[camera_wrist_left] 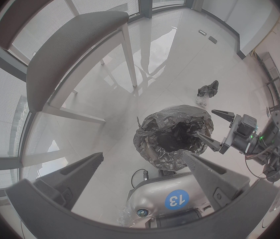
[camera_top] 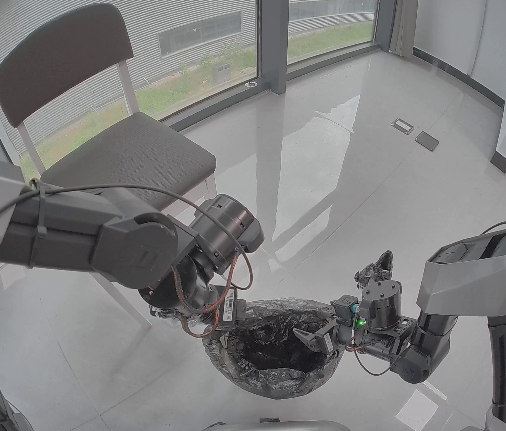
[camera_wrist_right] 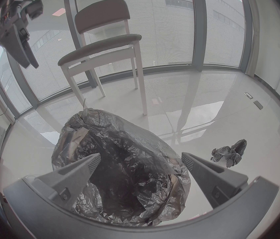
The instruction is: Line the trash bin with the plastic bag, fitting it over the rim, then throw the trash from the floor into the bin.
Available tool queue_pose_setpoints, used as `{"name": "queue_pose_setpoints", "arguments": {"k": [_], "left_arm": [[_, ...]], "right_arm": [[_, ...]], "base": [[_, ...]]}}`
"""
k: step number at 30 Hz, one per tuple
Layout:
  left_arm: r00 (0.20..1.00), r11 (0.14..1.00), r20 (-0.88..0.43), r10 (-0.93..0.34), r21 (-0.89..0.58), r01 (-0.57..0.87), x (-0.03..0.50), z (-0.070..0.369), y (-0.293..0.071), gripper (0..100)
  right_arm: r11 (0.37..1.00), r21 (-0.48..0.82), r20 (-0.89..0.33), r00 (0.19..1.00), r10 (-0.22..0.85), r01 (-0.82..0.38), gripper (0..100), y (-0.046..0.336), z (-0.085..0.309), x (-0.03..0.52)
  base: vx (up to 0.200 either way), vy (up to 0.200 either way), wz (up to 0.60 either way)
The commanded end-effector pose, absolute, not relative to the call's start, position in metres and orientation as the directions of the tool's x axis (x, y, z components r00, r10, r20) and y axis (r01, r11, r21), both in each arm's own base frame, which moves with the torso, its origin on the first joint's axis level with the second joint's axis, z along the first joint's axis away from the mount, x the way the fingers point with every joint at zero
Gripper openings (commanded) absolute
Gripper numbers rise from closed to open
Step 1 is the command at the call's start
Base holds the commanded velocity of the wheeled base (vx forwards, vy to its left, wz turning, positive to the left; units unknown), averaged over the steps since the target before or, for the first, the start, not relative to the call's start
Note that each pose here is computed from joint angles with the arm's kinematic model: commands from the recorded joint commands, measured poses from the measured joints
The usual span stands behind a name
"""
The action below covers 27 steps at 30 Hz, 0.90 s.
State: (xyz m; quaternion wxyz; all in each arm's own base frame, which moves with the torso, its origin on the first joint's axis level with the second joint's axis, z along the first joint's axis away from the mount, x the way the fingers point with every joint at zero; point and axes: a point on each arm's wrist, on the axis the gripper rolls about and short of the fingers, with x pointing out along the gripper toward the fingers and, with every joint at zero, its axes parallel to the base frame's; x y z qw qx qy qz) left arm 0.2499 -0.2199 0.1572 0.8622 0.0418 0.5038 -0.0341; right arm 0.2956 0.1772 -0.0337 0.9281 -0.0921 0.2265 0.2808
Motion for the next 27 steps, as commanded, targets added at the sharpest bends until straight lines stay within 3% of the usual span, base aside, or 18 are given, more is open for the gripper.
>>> {"name": "queue_pose_setpoints", "arguments": {"k": [1,7,13,27], "left_arm": [[0.503,0.995,-0.864,-0.031,0.023,0.101,0.245,0.165,-0.218,100],[0.504,0.994,-0.863,-0.037,0.019,0.106,0.242,0.168,-0.219,100],[0.501,0.985,-0.864,-0.048,0.042,0.166,0.25,0.152,-0.239,100],[0.509,0.986,-0.86,-0.04,0.049,0.16,0.236,0.155,-0.235,100]], "right_arm": [[0.829,-0.045,-0.467,0.745,0.476,-0.558,100,0.179,-0.04,0.303],[0.826,-0.052,-0.453,0.75,0.481,-0.561,100,0.177,-0.037,0.3],[0.837,-0.074,-0.47,0.759,0.45,-0.542,100,0.151,-0.013,0.277],[0.802,-0.092,-0.438,0.747,0.5,-0.59,100,0.164,-0.038,0.31]], "base": [[0.0,0.0,0.0],[0.0,0.0,0.0],[0.0,0.0,0.0],[0.0,0.0,0.0]]}}
